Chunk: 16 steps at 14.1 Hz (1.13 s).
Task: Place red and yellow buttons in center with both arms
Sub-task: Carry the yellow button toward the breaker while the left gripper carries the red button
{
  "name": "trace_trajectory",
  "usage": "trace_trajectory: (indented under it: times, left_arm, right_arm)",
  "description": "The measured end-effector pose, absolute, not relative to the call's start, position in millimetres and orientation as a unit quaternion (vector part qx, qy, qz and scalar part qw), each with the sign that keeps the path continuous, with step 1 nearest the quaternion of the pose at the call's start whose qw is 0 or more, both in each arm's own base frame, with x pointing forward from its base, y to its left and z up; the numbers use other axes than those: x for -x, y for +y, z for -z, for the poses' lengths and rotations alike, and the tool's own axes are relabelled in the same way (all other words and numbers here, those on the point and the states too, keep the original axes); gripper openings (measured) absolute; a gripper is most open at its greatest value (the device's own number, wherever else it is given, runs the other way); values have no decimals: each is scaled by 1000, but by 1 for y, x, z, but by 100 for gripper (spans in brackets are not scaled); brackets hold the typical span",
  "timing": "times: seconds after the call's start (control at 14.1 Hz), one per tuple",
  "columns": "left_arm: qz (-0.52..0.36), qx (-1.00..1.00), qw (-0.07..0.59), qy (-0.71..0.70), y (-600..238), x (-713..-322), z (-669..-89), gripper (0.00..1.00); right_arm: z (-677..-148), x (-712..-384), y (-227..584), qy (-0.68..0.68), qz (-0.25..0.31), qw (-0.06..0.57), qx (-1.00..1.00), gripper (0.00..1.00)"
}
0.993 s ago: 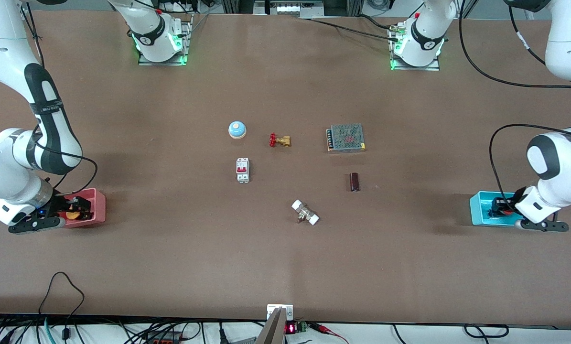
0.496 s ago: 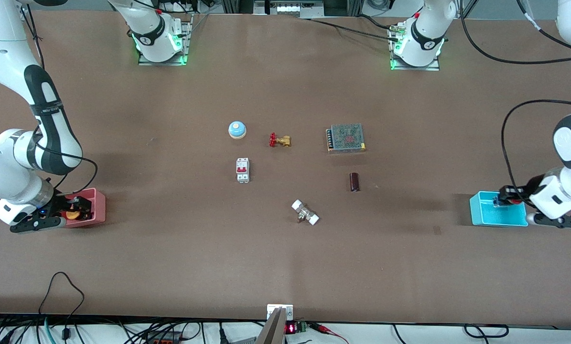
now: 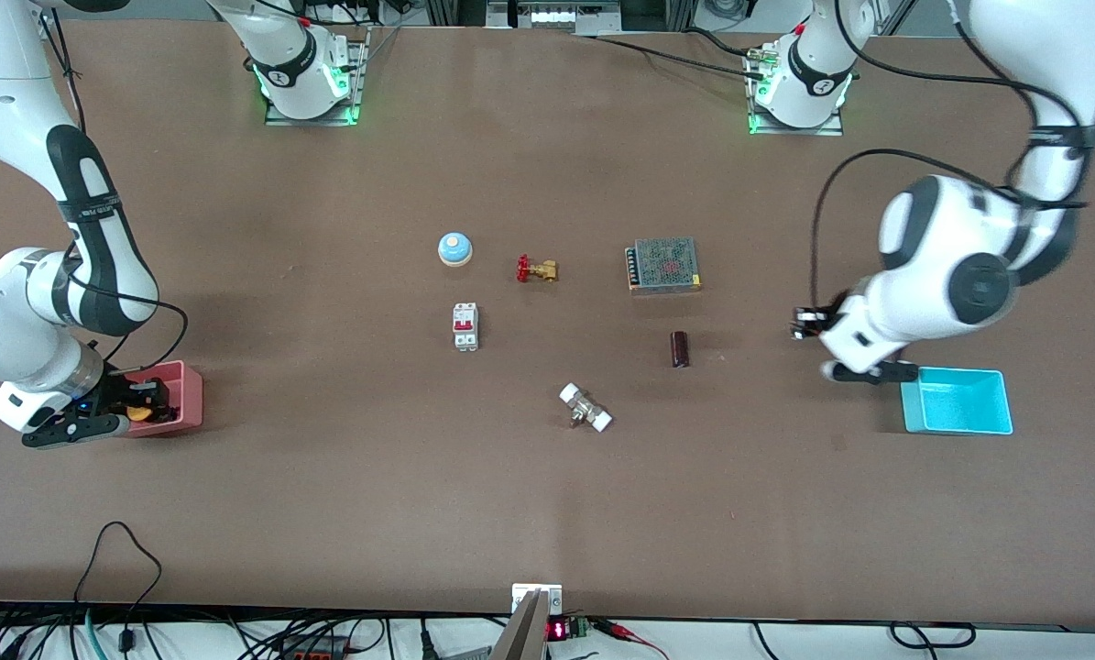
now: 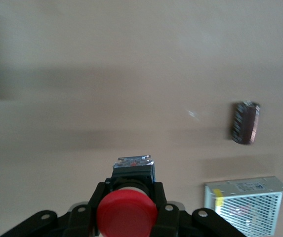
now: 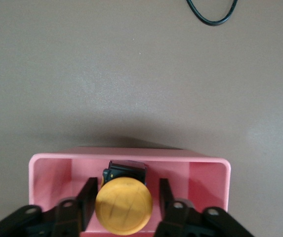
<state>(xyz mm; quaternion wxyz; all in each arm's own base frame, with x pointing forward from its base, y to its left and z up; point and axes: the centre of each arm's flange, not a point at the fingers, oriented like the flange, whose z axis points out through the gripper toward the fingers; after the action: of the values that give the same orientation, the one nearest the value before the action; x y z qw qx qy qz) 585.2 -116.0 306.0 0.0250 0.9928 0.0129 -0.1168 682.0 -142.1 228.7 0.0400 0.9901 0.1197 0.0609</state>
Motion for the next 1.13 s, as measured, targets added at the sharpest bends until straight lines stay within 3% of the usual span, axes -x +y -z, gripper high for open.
trace_trajectory:
  times: [0.07, 0.21, 0.57, 0.78, 0.85, 1.13]
  left_arm:
    - [114, -993, 26, 18, -129, -573, -290, 41]
    - [112, -993, 27, 22, -142, -550, -262, 41]
    - [85, -996, 26, 21, -150, -515, -219, 41]
    - [62, -998, 20, 4, -149, -506, -208, 45]
    - [56, -998, 19, 2, -149, -508, -209, 51]
    - [38, -999, 5, -1, -147, -518, -243, 88]
  right_arm:
    - [-229, -682, -142, 120, -61, 40, -990, 41]
    - [-229, -682, -142, 124, -61, 40, -990, 37]
    - [-231, -683, -138, 130, -60, 37, -989, 37]
    - [-280, -680, -119, 140, -19, 18, -990, 37]
    - [-311, -676, -109, 143, -6, 13, -990, 37]
    - [-408, -646, -43, 116, 29, -17, -993, 37]
